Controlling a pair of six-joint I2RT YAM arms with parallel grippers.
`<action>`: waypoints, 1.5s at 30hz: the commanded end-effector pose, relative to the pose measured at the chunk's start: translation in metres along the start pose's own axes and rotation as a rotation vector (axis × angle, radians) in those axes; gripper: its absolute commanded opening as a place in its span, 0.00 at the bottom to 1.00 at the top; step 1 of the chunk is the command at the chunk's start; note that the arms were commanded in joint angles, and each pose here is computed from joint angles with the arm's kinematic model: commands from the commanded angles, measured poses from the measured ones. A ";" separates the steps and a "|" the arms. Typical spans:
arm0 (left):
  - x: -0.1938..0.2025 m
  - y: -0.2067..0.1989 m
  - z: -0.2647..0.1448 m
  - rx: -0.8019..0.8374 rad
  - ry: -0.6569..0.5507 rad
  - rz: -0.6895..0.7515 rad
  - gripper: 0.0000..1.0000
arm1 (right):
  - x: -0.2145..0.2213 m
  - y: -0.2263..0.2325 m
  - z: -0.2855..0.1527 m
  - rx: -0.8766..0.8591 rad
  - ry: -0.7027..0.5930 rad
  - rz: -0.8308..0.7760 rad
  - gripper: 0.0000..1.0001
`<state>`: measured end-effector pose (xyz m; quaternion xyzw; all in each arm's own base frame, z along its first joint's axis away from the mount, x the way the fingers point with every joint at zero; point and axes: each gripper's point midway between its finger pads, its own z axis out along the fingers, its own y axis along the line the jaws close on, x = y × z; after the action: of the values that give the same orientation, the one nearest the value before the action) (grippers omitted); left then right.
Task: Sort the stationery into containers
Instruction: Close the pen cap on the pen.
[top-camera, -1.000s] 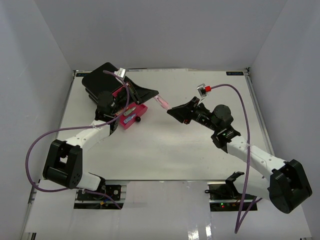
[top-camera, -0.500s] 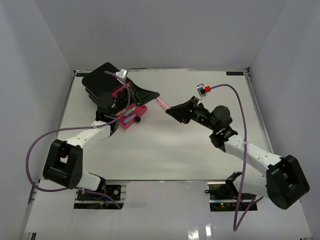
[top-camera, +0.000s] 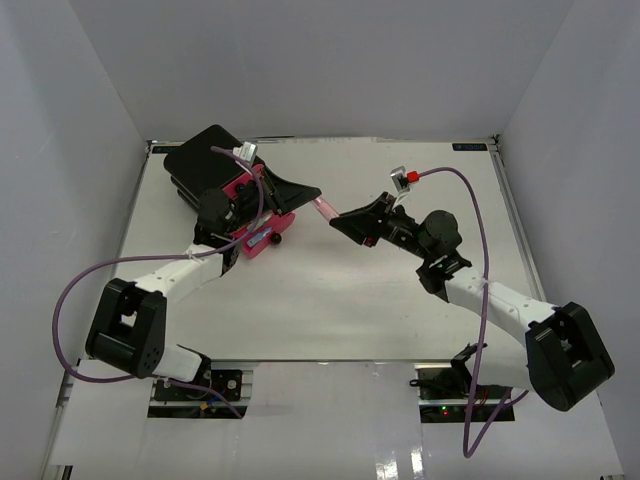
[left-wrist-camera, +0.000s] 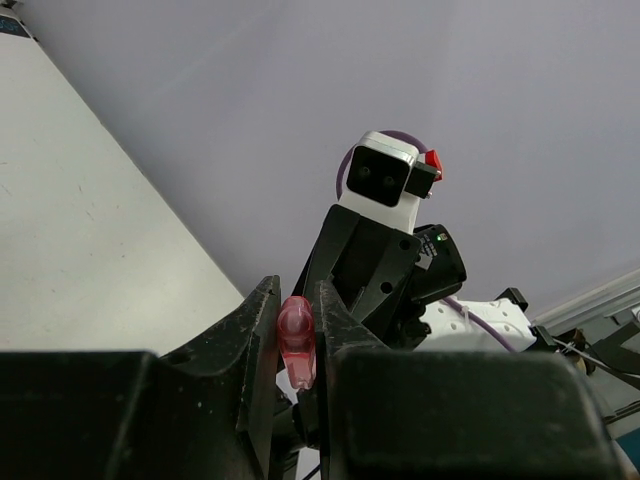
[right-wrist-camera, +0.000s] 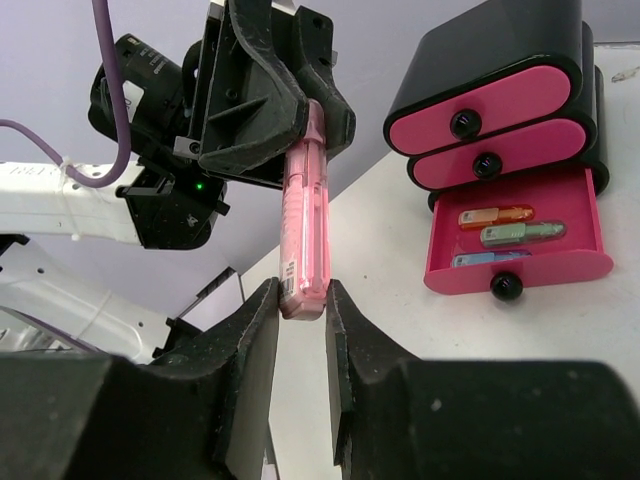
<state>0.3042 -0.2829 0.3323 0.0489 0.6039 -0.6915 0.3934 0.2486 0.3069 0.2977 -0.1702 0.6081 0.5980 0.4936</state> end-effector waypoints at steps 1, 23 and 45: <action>0.024 -0.013 0.001 0.049 0.076 0.020 0.08 | -0.033 0.025 0.006 -0.100 -0.110 -0.061 0.08; 0.072 -0.014 0.002 0.077 0.168 -0.012 0.02 | -0.060 0.041 0.016 -0.182 -0.202 -0.118 0.08; 0.095 -0.004 -0.010 0.027 0.236 0.008 0.00 | -0.081 0.056 0.027 -0.263 -0.206 -0.193 0.08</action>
<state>0.2988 -0.2795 0.3377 0.0361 0.5689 -0.6704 0.4750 0.2494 0.3199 0.3020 -0.2168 0.5804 0.6302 0.4679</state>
